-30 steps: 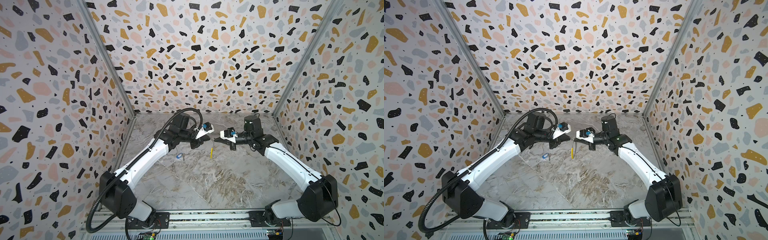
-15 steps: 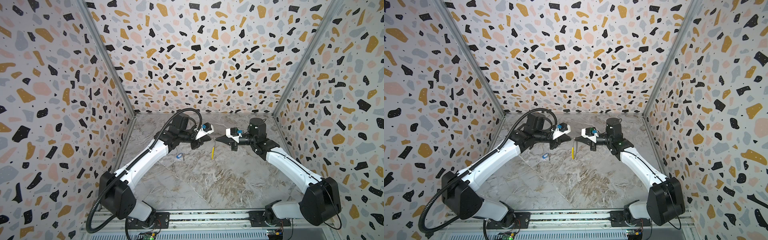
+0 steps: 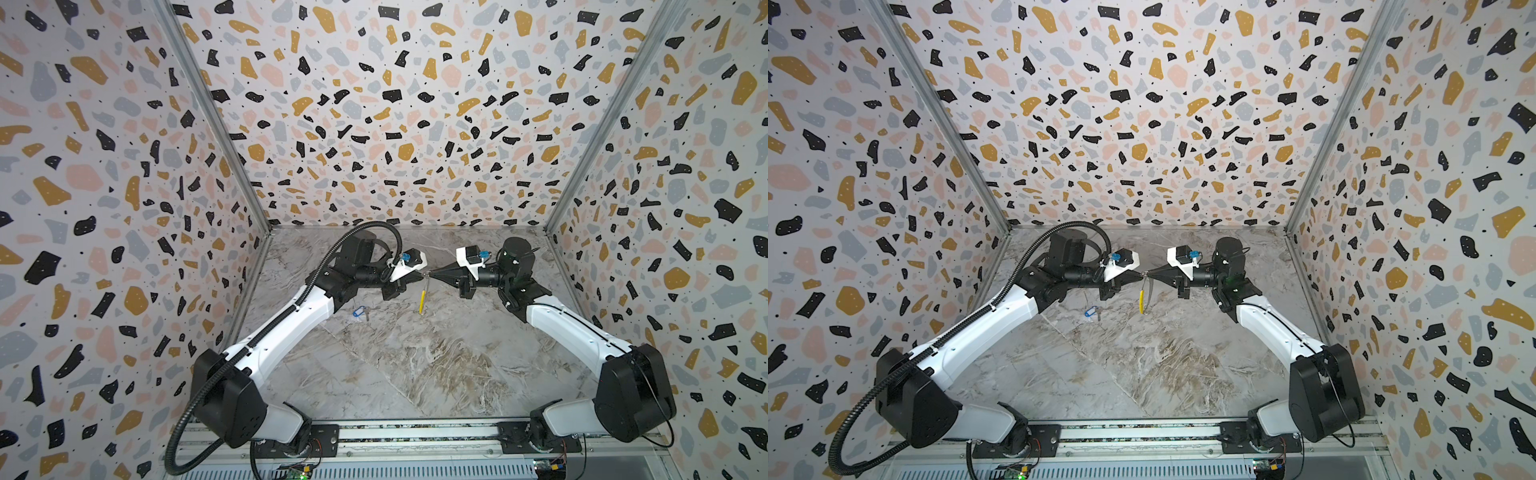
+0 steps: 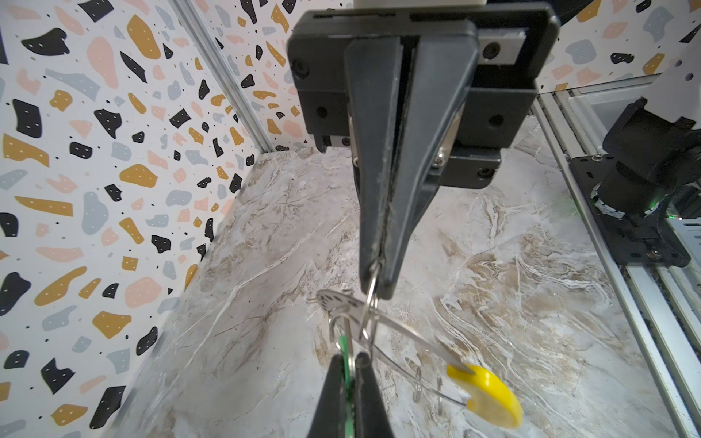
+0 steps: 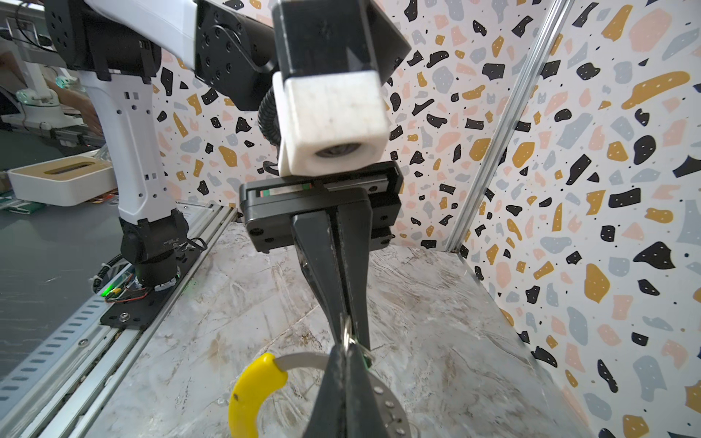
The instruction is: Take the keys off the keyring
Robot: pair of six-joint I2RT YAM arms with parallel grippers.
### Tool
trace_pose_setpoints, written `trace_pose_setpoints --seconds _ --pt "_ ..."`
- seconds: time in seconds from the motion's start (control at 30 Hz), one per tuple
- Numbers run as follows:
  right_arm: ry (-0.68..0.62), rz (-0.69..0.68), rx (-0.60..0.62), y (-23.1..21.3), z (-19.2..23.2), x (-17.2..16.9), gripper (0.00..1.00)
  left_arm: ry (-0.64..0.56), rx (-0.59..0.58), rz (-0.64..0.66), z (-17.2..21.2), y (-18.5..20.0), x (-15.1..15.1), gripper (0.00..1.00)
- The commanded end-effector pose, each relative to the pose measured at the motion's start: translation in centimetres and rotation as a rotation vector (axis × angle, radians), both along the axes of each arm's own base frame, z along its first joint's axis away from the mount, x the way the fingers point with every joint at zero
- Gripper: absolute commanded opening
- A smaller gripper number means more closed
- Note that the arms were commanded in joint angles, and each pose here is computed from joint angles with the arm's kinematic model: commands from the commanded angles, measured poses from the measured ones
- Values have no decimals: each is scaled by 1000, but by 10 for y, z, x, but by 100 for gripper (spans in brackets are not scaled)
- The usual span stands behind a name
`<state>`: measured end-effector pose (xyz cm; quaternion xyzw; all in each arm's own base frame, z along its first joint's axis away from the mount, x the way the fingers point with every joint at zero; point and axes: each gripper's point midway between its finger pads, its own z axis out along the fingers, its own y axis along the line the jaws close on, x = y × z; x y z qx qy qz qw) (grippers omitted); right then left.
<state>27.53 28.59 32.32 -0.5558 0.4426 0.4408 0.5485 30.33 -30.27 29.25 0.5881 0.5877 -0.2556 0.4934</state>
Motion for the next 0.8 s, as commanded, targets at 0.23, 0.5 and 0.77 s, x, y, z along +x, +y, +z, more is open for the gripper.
trace_pose_setpoints --seconds 0.23,0.5,0.77 --pt "-34 46 34 -3 14 -3 0 -177 -77 93 38 15 2 35" --pt "-31 50 33 -4 14 -2 0 -180 -139 28 55 1 -18 27" --pt "-36 56 37 -6 16 -6 0 -146 -160 38 47 -5 -18 30"
